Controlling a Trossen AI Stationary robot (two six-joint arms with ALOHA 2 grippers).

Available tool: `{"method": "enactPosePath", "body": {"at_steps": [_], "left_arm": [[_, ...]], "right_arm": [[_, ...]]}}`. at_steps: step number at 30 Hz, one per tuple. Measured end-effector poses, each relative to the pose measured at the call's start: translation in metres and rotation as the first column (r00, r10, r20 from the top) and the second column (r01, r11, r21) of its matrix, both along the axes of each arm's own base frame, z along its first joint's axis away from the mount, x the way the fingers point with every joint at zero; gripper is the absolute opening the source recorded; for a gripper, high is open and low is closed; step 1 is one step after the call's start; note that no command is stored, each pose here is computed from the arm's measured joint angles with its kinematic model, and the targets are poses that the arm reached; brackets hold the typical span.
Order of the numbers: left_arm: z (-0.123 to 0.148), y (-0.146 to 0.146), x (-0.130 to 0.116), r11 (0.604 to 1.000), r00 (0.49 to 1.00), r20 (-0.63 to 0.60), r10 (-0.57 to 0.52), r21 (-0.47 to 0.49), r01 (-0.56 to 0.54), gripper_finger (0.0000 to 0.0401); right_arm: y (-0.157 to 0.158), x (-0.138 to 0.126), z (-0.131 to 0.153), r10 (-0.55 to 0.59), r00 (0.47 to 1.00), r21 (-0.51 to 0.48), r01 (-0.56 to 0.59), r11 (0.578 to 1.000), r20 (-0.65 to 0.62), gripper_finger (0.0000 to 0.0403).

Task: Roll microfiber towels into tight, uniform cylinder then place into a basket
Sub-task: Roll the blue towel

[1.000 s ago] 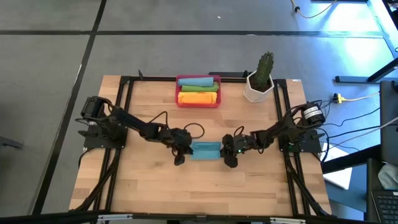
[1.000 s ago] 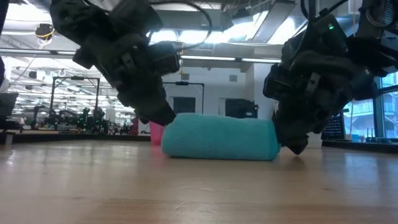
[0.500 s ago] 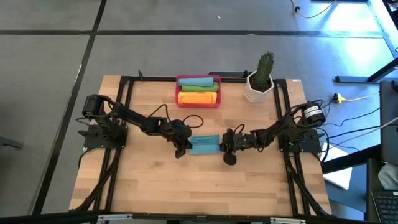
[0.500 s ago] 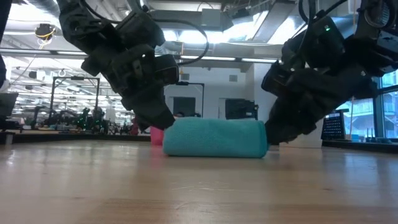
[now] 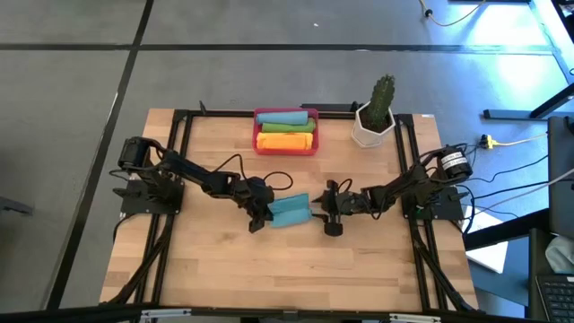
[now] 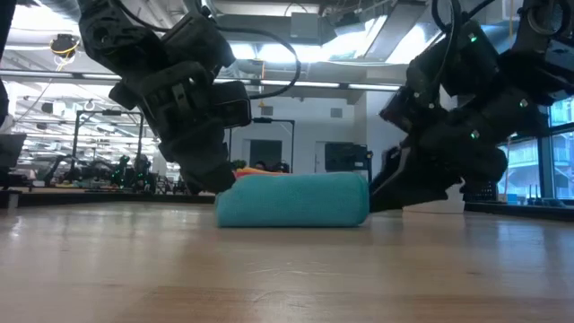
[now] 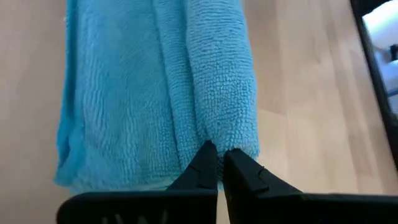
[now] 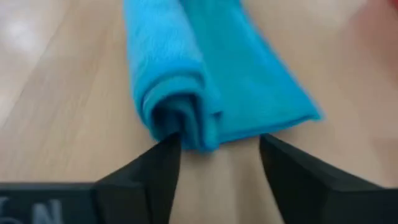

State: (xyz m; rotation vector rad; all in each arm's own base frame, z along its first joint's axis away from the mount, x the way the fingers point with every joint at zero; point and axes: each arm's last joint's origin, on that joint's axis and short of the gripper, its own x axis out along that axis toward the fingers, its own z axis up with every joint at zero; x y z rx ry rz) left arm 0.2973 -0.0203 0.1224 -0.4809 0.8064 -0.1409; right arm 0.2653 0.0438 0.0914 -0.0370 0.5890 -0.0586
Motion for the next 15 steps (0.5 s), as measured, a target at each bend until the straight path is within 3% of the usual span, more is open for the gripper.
{"method": "enactPosePath", "body": {"at_steps": [5, 11, 15], "left_arm": [[0.003, 0.0, 0.002, 1.0, 0.999, 0.041, -0.007, -0.009, 0.008, 0.0], [-0.006, 0.011, -0.013, 0.993, 0.981, 0.182, 0.069, -0.105, -0.051, 0.0], [-0.019, 0.022, -0.033, 0.975, 0.973, 0.163, 0.161, -0.178, -0.132, 0.0]], "right_arm": [[-0.002, -0.003, 0.019, 0.021, 1.0, -0.089, -0.019, 0.996, 0.021, 0.0257], [-0.003, -0.012, 0.047, 0.024, 0.998, -0.088, -0.019, 0.996, 0.057, 0.0251], [-0.001, -0.016, 0.058, 0.037, 0.995, -0.084, -0.029, 0.996, 0.092, 0.024]]}}
